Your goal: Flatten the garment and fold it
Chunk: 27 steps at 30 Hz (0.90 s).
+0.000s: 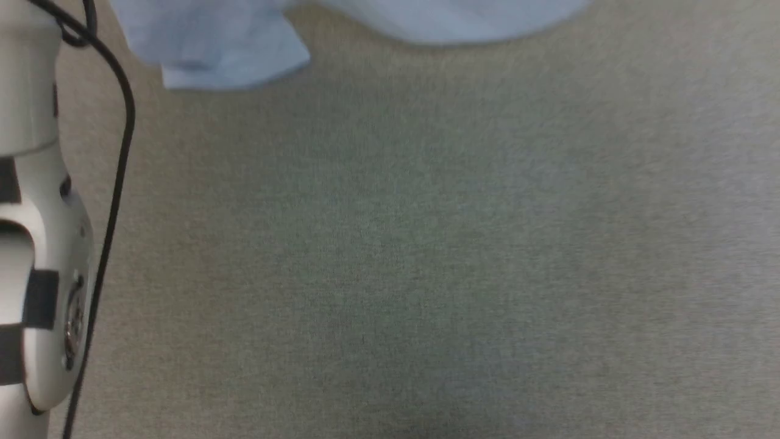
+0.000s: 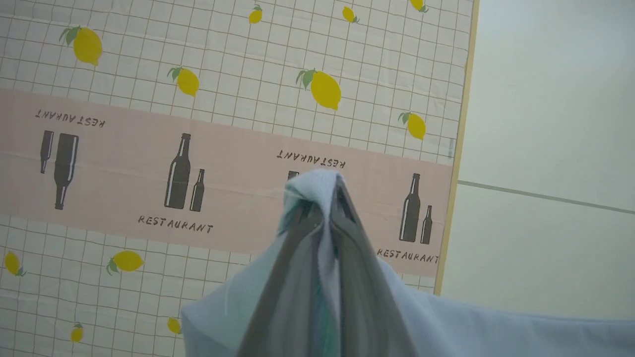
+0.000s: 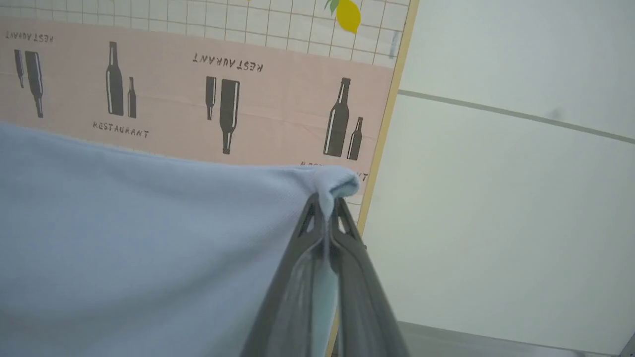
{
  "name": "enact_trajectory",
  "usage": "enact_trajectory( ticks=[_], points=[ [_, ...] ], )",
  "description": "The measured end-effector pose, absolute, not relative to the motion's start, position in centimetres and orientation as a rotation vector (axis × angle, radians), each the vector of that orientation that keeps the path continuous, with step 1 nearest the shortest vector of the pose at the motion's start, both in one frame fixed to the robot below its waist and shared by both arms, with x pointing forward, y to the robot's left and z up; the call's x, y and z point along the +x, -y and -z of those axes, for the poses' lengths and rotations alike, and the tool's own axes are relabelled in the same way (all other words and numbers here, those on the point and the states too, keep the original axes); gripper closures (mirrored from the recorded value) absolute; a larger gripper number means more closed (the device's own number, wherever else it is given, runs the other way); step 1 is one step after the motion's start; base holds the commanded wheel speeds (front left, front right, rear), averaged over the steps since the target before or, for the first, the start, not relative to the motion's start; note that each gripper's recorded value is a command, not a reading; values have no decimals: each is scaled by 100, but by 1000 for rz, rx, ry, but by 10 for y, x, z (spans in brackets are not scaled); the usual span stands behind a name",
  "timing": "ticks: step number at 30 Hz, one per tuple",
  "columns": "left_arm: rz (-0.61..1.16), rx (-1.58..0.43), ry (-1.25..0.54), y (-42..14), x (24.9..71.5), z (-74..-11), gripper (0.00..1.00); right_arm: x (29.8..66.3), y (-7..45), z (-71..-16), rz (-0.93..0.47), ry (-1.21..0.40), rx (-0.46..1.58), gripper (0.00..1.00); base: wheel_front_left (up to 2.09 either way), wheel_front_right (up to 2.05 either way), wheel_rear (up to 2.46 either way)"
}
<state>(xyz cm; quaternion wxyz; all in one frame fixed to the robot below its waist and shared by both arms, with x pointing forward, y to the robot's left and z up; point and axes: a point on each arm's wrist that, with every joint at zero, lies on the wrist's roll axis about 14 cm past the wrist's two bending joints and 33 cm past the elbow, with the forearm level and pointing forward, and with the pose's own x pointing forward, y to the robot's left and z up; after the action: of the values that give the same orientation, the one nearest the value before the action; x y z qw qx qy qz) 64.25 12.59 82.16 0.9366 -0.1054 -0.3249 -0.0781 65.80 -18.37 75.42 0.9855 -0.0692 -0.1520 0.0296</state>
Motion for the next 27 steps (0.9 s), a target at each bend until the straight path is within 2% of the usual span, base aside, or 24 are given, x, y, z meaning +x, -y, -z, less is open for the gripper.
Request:
enact_trajectory(
  ticks=[9, 14, 18, 21, 27],
  points=[
    [186, -214, 653, -126, 688, -753, 100, 705, 208, -678, -20, 296, -310, 100, 0, 0, 0],
    [209, -234, 526, -129, 704, -685, 100, 720, 185, -598, -113, 185, -348, 100, 0, 0, 0],
    [235, -273, 439, -137, 696, -638, 100, 713, 160, -550, -210, 125, -319, 100, 0, 0, 0],
    [248, -318, 397, -141, 682, -618, 100, 701, 151, -534, -256, 102, -265, 100, 0, 0, 0],
    [273, -378, 298, -155, 636, -589, 100, 663, 172, -524, -267, 56, -111, 100, 0, 0, 0]
  ],
)
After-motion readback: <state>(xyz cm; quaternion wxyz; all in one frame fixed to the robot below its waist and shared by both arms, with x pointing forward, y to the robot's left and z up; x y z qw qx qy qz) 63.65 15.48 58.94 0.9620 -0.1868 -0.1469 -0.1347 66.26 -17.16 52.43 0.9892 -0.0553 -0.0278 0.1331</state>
